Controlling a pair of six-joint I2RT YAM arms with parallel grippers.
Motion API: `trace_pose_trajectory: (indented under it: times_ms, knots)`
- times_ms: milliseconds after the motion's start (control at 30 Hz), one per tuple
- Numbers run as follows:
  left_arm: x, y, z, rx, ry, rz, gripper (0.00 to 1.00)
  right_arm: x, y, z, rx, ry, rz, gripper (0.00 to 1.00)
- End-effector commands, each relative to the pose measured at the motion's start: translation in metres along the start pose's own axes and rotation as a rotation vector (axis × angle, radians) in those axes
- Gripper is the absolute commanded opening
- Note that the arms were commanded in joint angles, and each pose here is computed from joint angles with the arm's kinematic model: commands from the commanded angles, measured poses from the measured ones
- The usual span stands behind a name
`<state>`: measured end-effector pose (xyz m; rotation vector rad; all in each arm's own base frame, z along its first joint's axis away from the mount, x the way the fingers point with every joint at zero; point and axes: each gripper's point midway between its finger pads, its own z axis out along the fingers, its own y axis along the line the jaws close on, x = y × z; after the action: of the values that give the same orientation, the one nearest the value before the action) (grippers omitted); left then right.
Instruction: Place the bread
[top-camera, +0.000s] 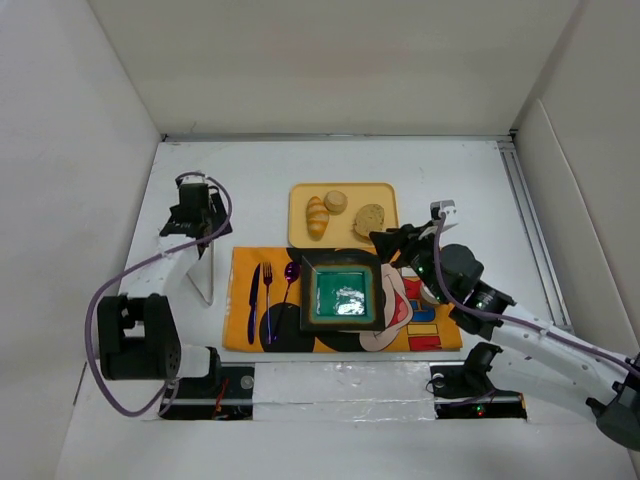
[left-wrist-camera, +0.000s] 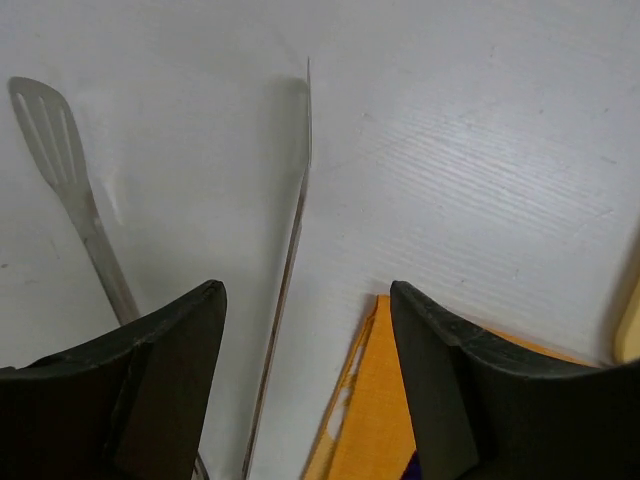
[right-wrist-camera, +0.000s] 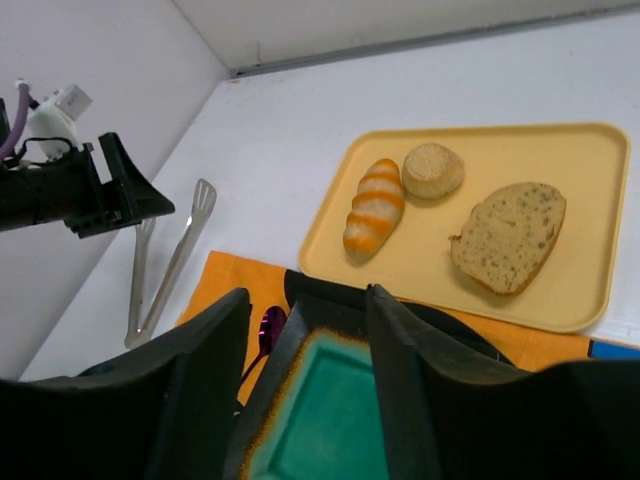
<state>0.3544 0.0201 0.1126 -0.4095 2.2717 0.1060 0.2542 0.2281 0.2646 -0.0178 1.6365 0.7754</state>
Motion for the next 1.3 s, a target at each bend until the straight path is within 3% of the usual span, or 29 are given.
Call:
trace_pose_trajectory:
  times_ms: [0,333,433,533,567,667,833,933,967,1033,1100,1233,1267]
  knots:
    - [0.005,-0.006,0.014,0.008,0.047,0.06,0.62,-0.002,0.002,0.004,-0.011,-0.007,0.009,0.58]
    - [0.039,0.008,0.054,-0.102,0.207,0.128,0.5,-0.004,0.001,0.003,-0.019,-0.006,0.007,0.6]
    - [0.045,0.013,0.06,-0.136,0.239,0.148,0.4,-0.006,-0.004,0.002,-0.001,-0.017,0.006,0.6]
    - [0.053,0.018,0.067,-0.166,0.271,0.168,0.17,-0.007,0.0,0.0,-0.021,-0.016,0.005,0.6]
    - [0.062,0.022,0.069,-0.184,0.307,0.181,0.04,-0.01,0.001,-0.003,-0.025,-0.019,0.003,0.59]
    - [0.059,0.029,0.07,-0.234,0.313,0.186,0.0,-0.015,-0.008,-0.004,0.012,-0.052,0.008,0.56]
    - [0.016,0.038,0.049,-0.309,0.186,0.14,0.0,-0.013,-0.006,-0.006,-0.003,-0.044,0.01,0.47]
    - [-0.02,0.034,0.021,-0.283,0.057,0.07,0.0,-0.008,-0.004,0.0,-0.023,-0.033,0.01,0.34]
    - [-0.041,0.029,0.005,-0.245,-0.022,0.035,0.0,-0.006,-0.001,0.002,-0.035,-0.019,-0.002,0.14]
    - [-0.049,0.007,-0.01,-0.137,-0.069,0.031,0.0,0.003,0.004,0.005,-0.06,0.035,-0.023,0.0]
    - [-0.071,-0.021,-0.042,-0.007,-0.171,0.017,0.0,0.009,0.011,0.008,-0.1,0.061,-0.033,0.0]
    - [-0.08,-0.066,-0.077,0.291,-0.229,-0.048,0.0,0.013,0.032,0.007,-0.209,0.098,-0.048,0.0]
    - [-0.094,-0.08,-0.098,0.394,-0.297,-0.067,0.0,0.012,0.034,0.006,-0.221,0.098,-0.057,0.05]
